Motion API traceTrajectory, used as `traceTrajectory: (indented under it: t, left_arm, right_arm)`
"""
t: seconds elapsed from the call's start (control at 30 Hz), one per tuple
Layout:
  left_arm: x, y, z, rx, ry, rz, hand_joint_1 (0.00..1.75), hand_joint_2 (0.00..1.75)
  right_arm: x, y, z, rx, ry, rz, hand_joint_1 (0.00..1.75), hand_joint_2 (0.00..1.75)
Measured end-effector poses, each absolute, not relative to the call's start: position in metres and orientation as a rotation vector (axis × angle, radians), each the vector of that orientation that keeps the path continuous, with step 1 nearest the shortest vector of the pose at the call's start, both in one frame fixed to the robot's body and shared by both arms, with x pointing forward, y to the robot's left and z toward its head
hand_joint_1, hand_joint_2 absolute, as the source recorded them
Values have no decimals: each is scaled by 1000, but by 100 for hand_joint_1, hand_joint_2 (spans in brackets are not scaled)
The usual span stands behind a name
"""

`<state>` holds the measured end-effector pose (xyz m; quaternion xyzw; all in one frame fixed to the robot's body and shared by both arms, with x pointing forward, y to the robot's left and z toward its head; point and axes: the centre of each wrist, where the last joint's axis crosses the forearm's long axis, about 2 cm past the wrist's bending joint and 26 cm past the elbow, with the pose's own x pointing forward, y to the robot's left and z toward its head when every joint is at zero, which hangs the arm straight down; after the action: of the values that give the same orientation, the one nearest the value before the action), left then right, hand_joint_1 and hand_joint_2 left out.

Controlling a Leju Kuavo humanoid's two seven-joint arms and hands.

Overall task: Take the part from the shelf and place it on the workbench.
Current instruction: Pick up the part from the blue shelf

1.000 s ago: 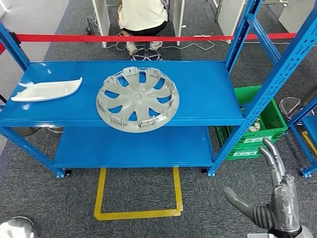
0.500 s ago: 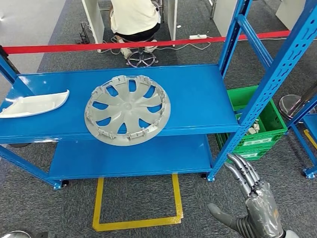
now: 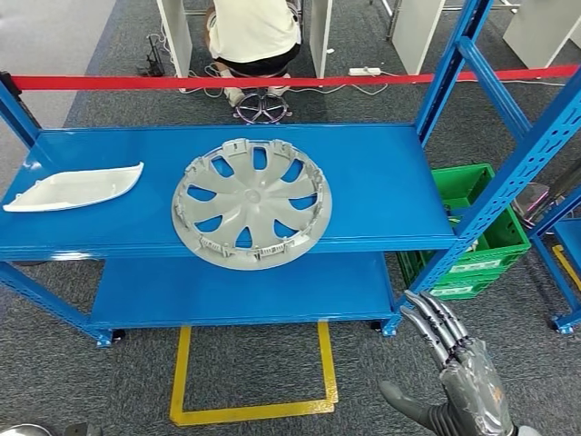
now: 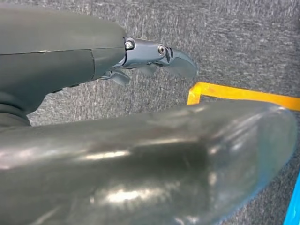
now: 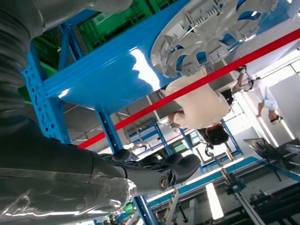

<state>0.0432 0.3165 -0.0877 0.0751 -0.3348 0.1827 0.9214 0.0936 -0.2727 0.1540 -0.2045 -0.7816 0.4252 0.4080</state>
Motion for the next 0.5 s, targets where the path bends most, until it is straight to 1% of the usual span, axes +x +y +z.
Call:
traceTrajectory:
  t: [0.3,0.5]
  left_arm:
    - [44,316,-94,178,-684,370,0,0]
    - [40,311,-99,154,-661,370,0,0]
  right_arm:
    - [91,-276,152,-635,-1893,1091,0,175]
    - [92,-276,150,-623,-1875,1115,0,175]
